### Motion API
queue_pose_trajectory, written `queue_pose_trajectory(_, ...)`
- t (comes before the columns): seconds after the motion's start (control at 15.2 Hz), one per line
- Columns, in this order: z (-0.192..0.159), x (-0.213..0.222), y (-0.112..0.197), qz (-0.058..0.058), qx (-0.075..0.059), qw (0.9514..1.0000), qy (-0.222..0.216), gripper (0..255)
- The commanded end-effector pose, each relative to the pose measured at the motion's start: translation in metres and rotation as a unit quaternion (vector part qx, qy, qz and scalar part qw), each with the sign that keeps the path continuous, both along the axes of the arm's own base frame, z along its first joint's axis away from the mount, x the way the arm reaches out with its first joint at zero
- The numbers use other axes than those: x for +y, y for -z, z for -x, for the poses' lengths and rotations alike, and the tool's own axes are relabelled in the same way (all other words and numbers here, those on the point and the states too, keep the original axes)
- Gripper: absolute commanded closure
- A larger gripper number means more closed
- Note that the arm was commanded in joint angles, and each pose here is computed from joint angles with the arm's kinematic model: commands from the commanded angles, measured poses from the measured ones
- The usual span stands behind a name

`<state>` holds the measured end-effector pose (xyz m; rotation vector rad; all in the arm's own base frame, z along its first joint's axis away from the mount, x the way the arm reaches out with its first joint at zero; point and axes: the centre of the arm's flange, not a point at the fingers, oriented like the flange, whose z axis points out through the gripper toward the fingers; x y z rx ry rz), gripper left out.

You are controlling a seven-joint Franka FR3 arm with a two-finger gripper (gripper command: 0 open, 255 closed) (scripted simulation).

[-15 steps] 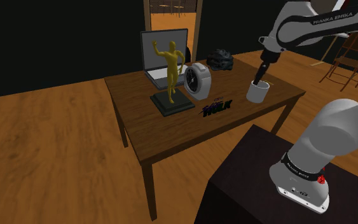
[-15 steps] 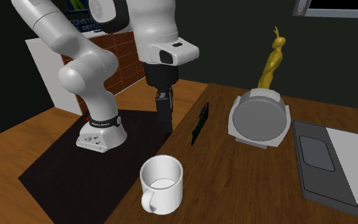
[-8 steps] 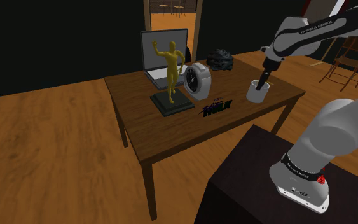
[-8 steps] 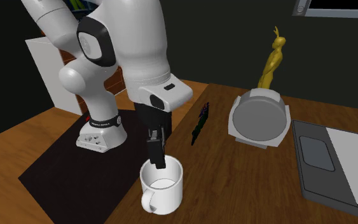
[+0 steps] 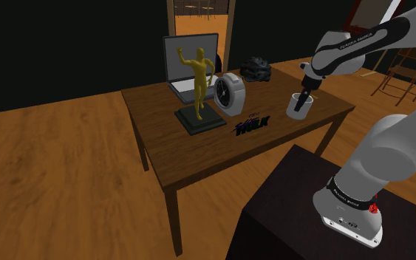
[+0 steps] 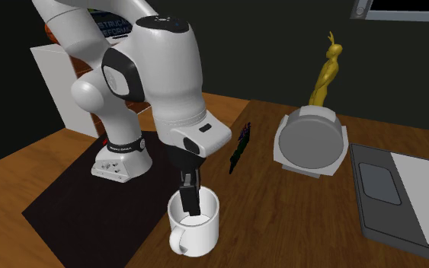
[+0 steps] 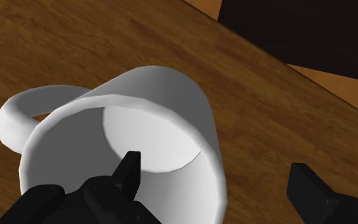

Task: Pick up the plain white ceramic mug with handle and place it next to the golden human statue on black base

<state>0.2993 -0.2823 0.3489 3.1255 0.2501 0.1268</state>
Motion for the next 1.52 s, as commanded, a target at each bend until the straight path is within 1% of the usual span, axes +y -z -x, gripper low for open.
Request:
queue_pose_trajectory(0.0,0.000,-0.001,0.002,0.000,0.000,1.0000,0.000,0)
queue_pose_trajectory(0.33,0.000,-0.001,0.002,0.000,0.000,1.0000,0.000,0)
queue_pose_trajectory(0.4,0.000,-0.001,0.002,0.000,0.000,1.0000,0.000,255)
queue_pose_trajectory(0.99,0.000,-0.001,0.003,0.000,0.000,1.0000,0.000,255)
queue_pose_trajectory(1.45,0.000,-0.001,-0.034,0.000,0.000,1.0000,0.000,255)
